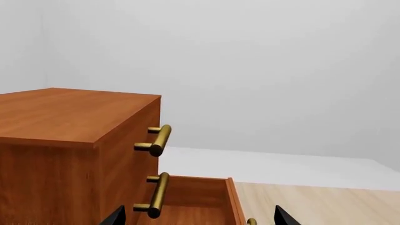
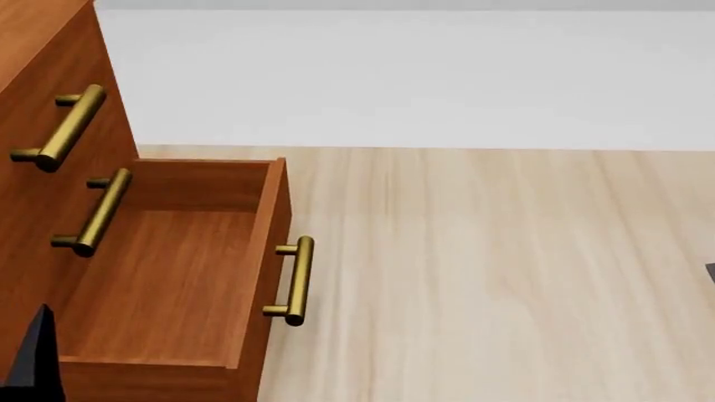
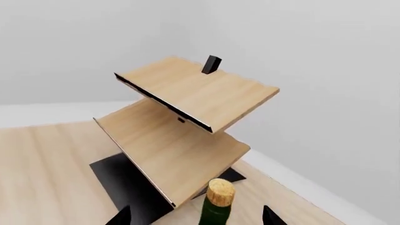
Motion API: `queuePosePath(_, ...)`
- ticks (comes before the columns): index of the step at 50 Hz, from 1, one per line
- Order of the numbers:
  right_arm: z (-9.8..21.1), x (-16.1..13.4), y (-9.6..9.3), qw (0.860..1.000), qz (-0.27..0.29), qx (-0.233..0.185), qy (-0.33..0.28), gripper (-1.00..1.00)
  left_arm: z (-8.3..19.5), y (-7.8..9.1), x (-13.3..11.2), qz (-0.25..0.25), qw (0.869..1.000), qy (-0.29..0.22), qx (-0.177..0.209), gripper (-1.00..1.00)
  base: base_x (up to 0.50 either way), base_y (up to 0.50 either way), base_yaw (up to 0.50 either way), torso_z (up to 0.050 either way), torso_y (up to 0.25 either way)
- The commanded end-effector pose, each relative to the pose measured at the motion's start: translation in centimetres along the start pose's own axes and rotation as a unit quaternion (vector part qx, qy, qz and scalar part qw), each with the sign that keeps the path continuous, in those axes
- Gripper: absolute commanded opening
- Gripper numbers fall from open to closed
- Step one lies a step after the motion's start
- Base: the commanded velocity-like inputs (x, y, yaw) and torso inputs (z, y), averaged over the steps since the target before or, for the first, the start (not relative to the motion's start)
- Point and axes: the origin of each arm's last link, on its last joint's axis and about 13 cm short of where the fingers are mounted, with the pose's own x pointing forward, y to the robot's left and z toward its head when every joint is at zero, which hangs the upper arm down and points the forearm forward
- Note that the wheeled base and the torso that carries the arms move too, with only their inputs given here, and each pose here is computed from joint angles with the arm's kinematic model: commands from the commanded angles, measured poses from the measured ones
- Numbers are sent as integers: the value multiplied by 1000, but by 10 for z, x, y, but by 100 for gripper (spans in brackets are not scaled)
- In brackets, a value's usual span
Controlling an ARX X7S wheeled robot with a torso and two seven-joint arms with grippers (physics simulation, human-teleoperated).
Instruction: Put the wine bottle in the bottom drawer of the cabinet.
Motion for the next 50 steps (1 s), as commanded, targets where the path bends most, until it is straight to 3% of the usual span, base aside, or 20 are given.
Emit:
queuePosePath(1, -10, 2, 0, 1000, -6, 3, 16, 100, -1, 0, 0, 0, 1000, 0, 1, 100, 0, 0, 0, 0, 0)
queuePosePath(50, -29, 34, 0, 999, -28, 13, 45, 100, -3, 0, 1, 6, 1000, 1, -1, 100, 0, 0, 0, 0, 0)
